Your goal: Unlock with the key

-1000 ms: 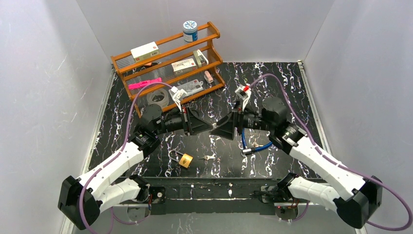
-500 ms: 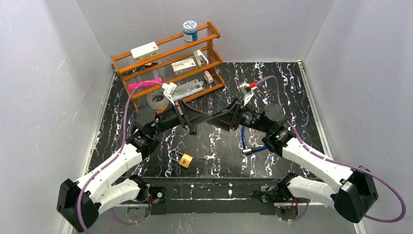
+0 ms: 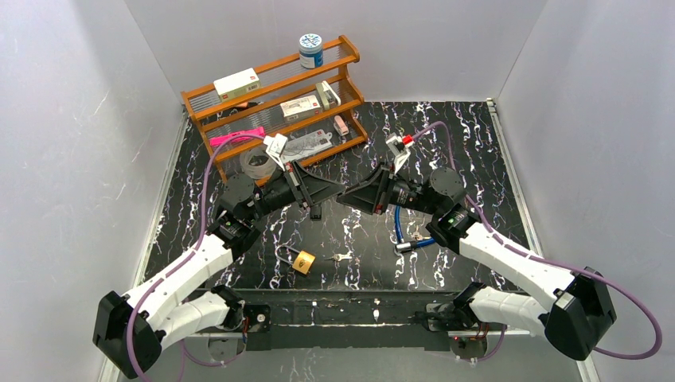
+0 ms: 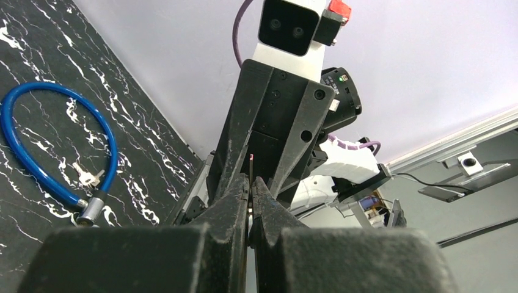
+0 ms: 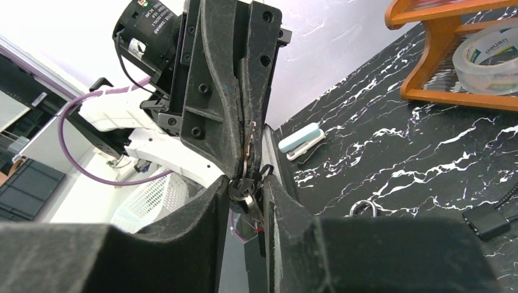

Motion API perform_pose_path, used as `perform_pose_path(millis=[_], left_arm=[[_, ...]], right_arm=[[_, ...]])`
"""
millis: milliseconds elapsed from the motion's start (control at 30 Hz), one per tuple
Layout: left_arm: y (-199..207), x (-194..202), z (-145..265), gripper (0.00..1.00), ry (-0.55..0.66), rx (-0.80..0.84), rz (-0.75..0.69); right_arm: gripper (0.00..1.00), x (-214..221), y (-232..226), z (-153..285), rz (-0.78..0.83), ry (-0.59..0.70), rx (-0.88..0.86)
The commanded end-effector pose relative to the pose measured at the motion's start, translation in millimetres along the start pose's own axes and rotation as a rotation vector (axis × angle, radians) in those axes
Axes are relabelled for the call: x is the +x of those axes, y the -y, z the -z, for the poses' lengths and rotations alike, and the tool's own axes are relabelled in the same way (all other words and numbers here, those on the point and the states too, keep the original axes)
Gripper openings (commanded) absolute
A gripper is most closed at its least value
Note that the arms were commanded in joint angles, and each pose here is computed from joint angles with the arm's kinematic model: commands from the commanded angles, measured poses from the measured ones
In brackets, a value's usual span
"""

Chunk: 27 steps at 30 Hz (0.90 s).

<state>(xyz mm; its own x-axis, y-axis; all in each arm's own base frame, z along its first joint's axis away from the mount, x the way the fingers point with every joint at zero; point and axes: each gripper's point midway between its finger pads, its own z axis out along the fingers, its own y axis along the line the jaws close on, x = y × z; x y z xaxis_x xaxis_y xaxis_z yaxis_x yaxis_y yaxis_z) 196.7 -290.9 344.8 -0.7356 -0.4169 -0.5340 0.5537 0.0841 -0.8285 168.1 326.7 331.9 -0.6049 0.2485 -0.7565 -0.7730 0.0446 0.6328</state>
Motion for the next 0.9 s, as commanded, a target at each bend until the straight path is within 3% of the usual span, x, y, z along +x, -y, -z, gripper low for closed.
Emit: perform_pose_path(millis=[0,167,200,267,400,533,600,700,867], left_arm=[[14,-9,-1,0.0,0.034,0.037,-0.026],[14,-9,0,0.0,0.039,0.036,-0.024],[14,-9,0,0.0,0.039,0.036,-0.024],[15,-9,0,0.0,0.035,0.039,-0.018],[18,-6,-1,0.22,0.01,0.049,0.001],[17,-4,-2,0.36,-0.006,0.049,0.021],[15,-2,-3,0.35,-0.013,0.048,0.021],[15,-3,-3,0.26,-0.011,0.047,0.014],[15,-5,-2,0.25,0.001,0.043,0.008]], right_arm=[[0.3,-13,-9,-4,0.074,0.005,-0.004],[0.03,-18,-7,-4,0.11,0.0,0.029],[0.01,-19,-8,-3,0.122,0.003,0.03],[0.01,-19,-7,-2,0.137,-0.005,0.038],[0.01,-16,-13,1,0.178,-0.055,0.028],[0.01,-16,-17,4,0.201,-0.085,0.034],[0.01,-16,-18,6,0.206,-0.091,0.036],[0.01,-15,-16,7,0.202,-0.101,0.052],[0.01,-12,-12,10,0.192,-0.107,0.08]])
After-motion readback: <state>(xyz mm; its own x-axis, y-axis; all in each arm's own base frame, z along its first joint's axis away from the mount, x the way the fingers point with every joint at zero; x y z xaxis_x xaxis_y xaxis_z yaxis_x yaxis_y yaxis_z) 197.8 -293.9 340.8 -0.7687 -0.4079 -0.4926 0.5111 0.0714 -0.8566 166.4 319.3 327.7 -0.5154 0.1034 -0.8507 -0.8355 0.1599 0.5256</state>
